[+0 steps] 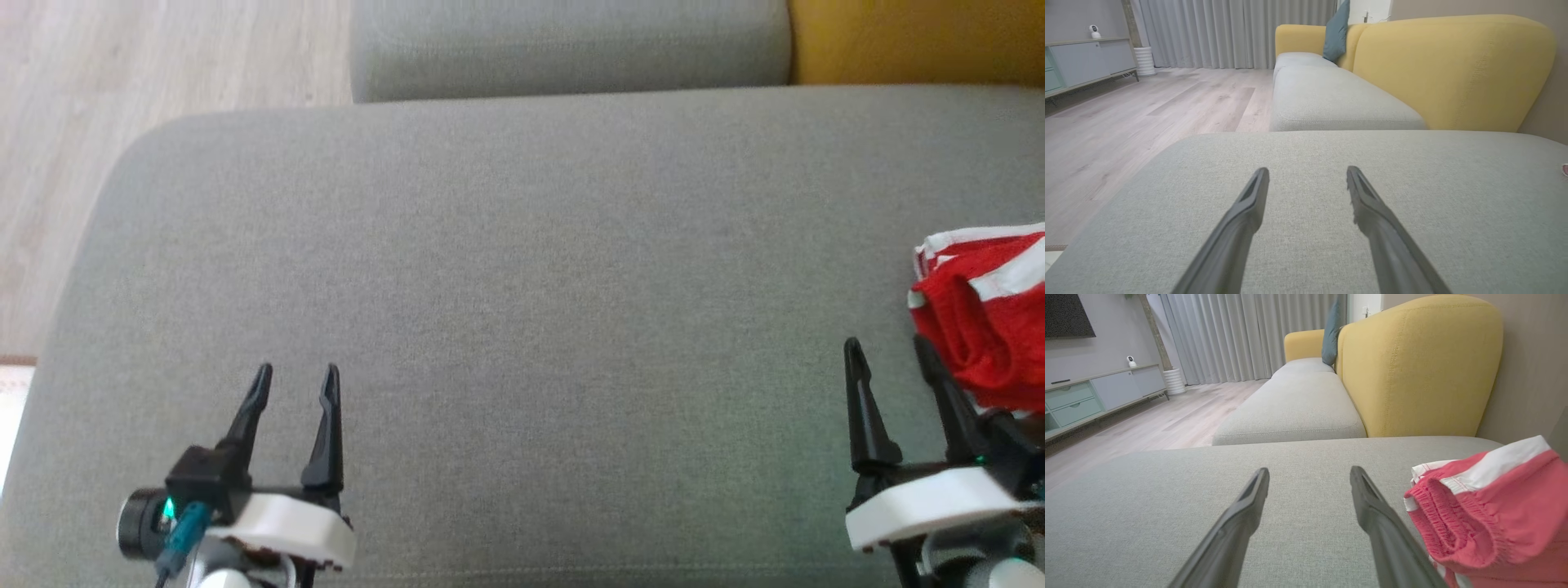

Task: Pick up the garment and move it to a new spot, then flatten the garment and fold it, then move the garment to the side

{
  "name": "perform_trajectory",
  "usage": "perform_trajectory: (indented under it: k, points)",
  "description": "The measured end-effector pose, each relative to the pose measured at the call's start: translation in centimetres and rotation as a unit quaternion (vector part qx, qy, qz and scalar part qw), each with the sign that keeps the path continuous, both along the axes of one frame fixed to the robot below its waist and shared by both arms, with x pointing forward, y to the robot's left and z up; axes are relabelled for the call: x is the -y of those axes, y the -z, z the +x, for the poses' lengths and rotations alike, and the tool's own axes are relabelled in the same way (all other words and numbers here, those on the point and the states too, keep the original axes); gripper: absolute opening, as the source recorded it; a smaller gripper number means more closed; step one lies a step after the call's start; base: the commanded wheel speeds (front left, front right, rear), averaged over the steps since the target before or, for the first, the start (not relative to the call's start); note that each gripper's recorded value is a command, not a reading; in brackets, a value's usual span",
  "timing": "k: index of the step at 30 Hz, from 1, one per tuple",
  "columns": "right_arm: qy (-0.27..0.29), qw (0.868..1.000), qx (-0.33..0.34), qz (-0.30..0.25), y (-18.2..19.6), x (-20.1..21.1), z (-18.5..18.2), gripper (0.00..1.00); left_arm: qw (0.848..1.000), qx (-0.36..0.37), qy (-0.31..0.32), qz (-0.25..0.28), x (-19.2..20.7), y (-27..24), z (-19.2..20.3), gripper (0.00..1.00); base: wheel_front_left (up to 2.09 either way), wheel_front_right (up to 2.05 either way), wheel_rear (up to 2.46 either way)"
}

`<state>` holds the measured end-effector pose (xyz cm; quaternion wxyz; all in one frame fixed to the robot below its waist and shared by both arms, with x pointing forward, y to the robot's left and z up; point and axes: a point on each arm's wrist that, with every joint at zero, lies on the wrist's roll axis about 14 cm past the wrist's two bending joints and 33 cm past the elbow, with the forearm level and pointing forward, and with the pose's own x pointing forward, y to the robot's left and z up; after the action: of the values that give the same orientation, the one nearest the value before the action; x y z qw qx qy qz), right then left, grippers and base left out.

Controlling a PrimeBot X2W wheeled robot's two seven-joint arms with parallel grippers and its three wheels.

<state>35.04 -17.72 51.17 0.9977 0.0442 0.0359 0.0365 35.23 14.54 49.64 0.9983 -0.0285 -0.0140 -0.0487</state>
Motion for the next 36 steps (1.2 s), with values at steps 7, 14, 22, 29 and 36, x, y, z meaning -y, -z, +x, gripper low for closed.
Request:
perform_trajectory:
  k: [7,14,22,29,36]
  points:
    - [0.004,1.000,-0.003,0.003,-0.2,0.3,-1.3,1.00,1.000,-0.007,0.000,0.005,0.0,0.2,-1.0,1.00,0.00,0.00,0.00]
    - [0.000,1.000,-0.001,0.007,-0.4,0.0,-1.4,1.00,1.000,-0.002,-0.006,0.007,-0.2,-0.3,-0.9,1.00,0.00,0.00,0.00]
    - [0.000,1.000,0.000,0.012,-0.5,0.0,-1.5,1.00,1.000,-0.001,-0.008,0.010,-0.3,-0.4,-0.9,1.00,0.00,0.00,0.00]
    - [0.000,1.000,0.000,0.014,-0.5,-0.1,-1.5,1.00,1.000,-0.002,-0.009,0.012,-0.3,-0.3,-0.9,1.00,0.00,0.00,0.00]
    - [-0.001,1.000,0.000,0.014,-0.5,-0.1,-1.5,1.00,1.000,-0.003,-0.011,0.014,-0.3,-0.3,-0.9,1.00,0.00,0.00,0.00]
